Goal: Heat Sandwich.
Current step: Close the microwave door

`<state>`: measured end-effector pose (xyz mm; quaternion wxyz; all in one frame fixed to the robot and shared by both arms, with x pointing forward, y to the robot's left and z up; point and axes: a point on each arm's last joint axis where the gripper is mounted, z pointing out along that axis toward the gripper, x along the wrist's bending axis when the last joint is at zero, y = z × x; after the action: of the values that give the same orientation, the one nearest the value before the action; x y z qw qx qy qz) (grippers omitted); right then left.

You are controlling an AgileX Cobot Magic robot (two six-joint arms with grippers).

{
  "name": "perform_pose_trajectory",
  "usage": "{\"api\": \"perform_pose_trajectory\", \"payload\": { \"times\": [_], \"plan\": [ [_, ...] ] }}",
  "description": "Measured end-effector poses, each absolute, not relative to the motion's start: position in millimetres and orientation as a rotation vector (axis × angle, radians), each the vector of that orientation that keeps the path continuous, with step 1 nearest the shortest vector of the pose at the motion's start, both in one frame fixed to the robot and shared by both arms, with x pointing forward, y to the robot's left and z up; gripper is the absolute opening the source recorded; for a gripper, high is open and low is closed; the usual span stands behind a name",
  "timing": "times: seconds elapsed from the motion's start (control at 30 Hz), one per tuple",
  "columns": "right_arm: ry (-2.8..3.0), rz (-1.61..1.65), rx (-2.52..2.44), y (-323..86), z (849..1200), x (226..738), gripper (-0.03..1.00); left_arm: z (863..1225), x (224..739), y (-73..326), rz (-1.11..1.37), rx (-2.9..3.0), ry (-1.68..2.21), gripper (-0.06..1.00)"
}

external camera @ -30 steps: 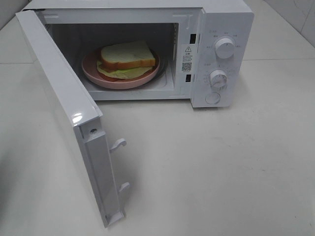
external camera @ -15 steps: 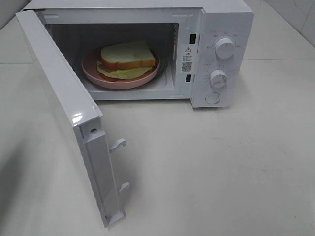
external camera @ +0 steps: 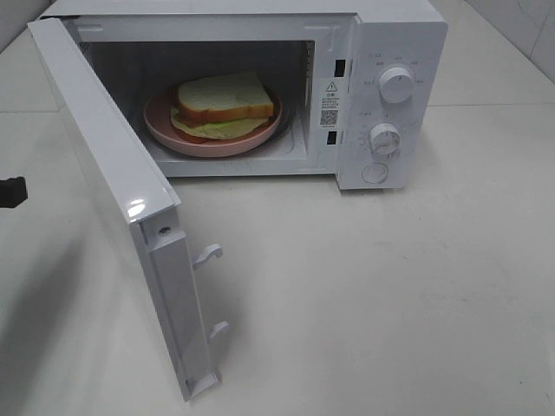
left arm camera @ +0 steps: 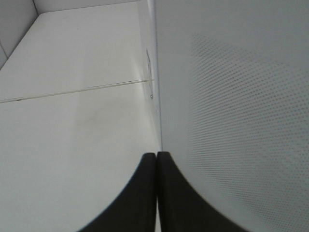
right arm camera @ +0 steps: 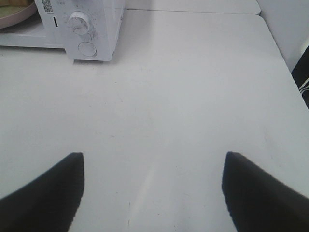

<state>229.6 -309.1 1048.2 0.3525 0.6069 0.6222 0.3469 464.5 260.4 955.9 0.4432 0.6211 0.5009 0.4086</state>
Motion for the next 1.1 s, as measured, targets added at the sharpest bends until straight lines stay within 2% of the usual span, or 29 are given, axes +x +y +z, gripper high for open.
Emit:
{"api": "perform_pose_trajectory", "payload": {
  "times": [1.1],
  "plan": [
    [1.610, 0.897, 1.570, -309.1, 1048.2, 229.6, 0.76, 957.3, 509.7, 154.1, 0.825, 1.555, 1.053, 0.00]
  ]
}}
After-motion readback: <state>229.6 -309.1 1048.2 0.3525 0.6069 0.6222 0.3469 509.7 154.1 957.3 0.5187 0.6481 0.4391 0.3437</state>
